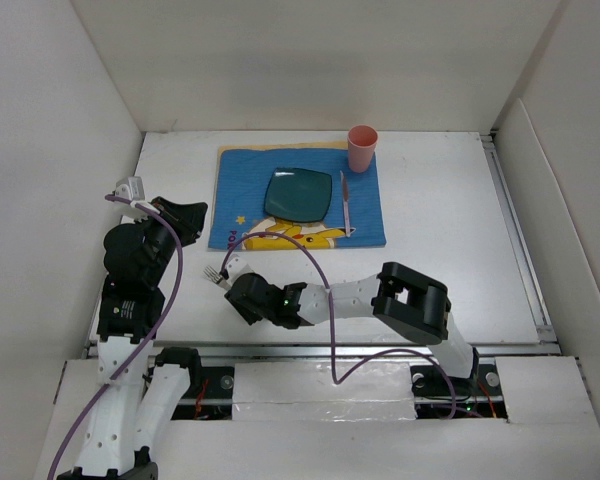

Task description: Set the dinner table for one person

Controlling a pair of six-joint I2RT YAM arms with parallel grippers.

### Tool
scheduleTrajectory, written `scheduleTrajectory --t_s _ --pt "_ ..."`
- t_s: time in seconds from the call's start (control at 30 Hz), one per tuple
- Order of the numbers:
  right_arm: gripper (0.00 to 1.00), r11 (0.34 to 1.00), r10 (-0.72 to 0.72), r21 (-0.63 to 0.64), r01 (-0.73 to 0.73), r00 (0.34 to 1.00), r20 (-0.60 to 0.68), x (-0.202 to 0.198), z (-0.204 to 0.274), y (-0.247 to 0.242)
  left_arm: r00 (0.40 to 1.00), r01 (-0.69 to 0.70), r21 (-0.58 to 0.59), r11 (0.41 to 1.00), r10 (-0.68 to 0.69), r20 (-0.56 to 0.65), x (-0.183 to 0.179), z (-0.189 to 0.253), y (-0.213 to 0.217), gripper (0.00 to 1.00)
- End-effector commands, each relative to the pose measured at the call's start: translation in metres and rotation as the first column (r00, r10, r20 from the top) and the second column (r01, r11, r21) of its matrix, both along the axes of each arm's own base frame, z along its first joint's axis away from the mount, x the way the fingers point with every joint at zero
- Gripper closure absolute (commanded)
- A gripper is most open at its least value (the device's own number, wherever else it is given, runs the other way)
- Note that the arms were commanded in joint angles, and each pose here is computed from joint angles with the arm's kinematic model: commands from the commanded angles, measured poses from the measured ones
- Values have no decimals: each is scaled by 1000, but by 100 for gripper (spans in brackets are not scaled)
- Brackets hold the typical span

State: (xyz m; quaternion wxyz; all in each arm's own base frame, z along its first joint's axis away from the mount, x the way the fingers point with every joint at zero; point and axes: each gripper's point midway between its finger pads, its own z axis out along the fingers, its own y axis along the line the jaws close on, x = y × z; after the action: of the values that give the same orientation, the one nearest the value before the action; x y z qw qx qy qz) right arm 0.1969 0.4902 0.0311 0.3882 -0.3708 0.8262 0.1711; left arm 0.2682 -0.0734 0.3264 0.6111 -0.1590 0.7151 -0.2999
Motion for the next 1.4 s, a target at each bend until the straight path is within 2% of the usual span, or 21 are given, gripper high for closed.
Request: scheduleTrajectory --t_s 0.0,0.07,0.13,0.17,0.27,0.4,0.53,0.63,0.8,0.83,0.93,1.13,1.37 --pt "52 999 -37 5 37 998 49 14 6 10 995 -86 -4 996 87 43 -4 28 15 93" --pt "67 999 -39 -24 40 998 47 16 -1 13 991 -116 -33 993 117 61 -7 42 19 91" --pt "93 998 -54 -29 55 998 41 17 -2 13 992 -117 -48 992 119 43 -9 45 18 89" --pt "100 998 -53 -23 54 998 39 17 -2 15 991 -117 -50 992 120 55 -11 53 18 88" --pt "100 997 -78 13 78 997 23 22 13 19 993 -83 -54 995 87 81 -20 61 13 87" --pt "100 961 -151 232 152 988 -25 55 86 36 991 -87 -38 996 90 103 -27 67 14 90" --pt "100 861 -277 422 283 958 -78 109 146 47 995 -46 -26 999 48 83 -18 45 3 90" --pt "100 784 -361 487 384 921 -146 147 158 47 998 -33 -10 999 34 46 -13 20 -1 89" --pt "100 652 -455 545 527 847 -275 195 148 50 1000 -6 23 1000 5 13 -21 3 -8 88" --pt "100 601 -465 569 561 825 -322 206 149 49 1000 -5 30 1000 5 7 -22 1 -9 87" --pt "100 546 -468 581 603 795 -386 214 138 54 1000 -18 49 999 17 2 -24 -1 -8 87" --pt "100 467 -511 569 677 732 -451 222 120 54 1000 1 56 998 -1 -1 -25 -6 -13 87" --pt "100 465 -557 532 708 701 -446 231 96 39 1000 2 63 998 -2 -4 -25 -9 -12 87"
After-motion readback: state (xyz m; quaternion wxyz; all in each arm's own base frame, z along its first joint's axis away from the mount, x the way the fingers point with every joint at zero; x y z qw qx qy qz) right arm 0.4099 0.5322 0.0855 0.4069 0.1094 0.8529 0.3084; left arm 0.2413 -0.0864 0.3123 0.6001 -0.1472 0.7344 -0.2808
